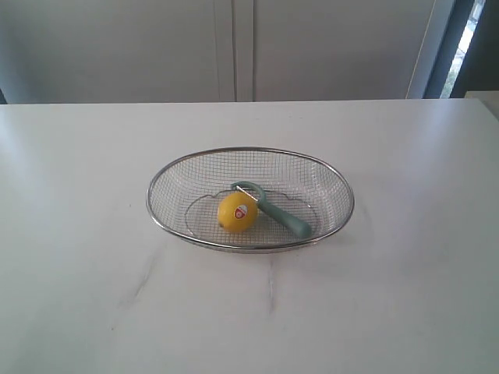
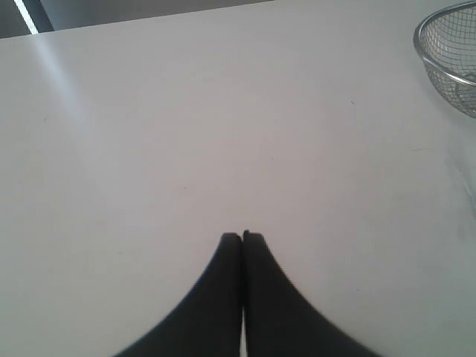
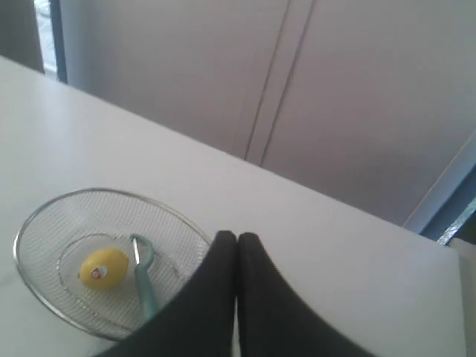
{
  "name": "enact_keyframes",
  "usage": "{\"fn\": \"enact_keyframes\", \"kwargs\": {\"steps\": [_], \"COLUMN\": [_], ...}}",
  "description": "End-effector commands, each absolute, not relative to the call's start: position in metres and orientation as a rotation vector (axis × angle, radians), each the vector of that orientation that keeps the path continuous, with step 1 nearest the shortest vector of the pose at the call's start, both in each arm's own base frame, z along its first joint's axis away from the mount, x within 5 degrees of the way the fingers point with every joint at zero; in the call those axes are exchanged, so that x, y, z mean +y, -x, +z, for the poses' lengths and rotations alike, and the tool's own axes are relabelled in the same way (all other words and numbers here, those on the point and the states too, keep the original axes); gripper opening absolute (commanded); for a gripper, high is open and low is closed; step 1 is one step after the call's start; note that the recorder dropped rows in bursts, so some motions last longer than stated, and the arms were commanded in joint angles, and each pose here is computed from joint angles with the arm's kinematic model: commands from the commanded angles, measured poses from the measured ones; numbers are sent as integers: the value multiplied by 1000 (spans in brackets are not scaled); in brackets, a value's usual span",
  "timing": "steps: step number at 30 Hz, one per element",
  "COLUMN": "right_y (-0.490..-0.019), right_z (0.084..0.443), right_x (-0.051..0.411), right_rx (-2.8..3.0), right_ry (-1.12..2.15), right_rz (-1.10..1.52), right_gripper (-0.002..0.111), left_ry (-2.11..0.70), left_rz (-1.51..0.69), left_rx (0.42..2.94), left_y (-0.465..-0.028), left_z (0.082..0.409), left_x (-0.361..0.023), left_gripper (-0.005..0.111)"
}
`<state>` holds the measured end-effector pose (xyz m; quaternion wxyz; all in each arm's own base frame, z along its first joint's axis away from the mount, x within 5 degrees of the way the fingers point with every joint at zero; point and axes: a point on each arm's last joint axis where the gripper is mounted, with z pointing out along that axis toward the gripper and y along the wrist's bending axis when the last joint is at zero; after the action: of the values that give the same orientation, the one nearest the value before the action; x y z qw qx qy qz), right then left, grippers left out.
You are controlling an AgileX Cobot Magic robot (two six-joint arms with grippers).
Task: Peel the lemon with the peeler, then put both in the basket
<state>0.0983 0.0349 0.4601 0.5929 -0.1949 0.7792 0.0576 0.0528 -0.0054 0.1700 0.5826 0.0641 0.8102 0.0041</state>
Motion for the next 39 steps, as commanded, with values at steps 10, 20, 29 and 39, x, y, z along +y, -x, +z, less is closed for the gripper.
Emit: {"fn": "enact_keyframes", "kwargs": {"steps": [10,20,29,39], "right_y": [-17,45,75,45], "right_z": [436,425,419,400], "right_x": [4,-8,-13,-8], "right_rx": [1656,1473,1373,1253], "right_ry": [290,245,229,209], "right_rz": [39,27,28,30], "right_gripper": [0,0,0,0], "left_ry": [-191,-191,-191,-191], "left_rz": [-15,-15,-15,-15], "left_rx": [1888,1888,1888,1888], "left_y": [-52,-52,-52,-52], "left_z": [169,169,169,169], "left_x": [-7,-7,-7,-7], "left_gripper": [0,0,0,0]}}
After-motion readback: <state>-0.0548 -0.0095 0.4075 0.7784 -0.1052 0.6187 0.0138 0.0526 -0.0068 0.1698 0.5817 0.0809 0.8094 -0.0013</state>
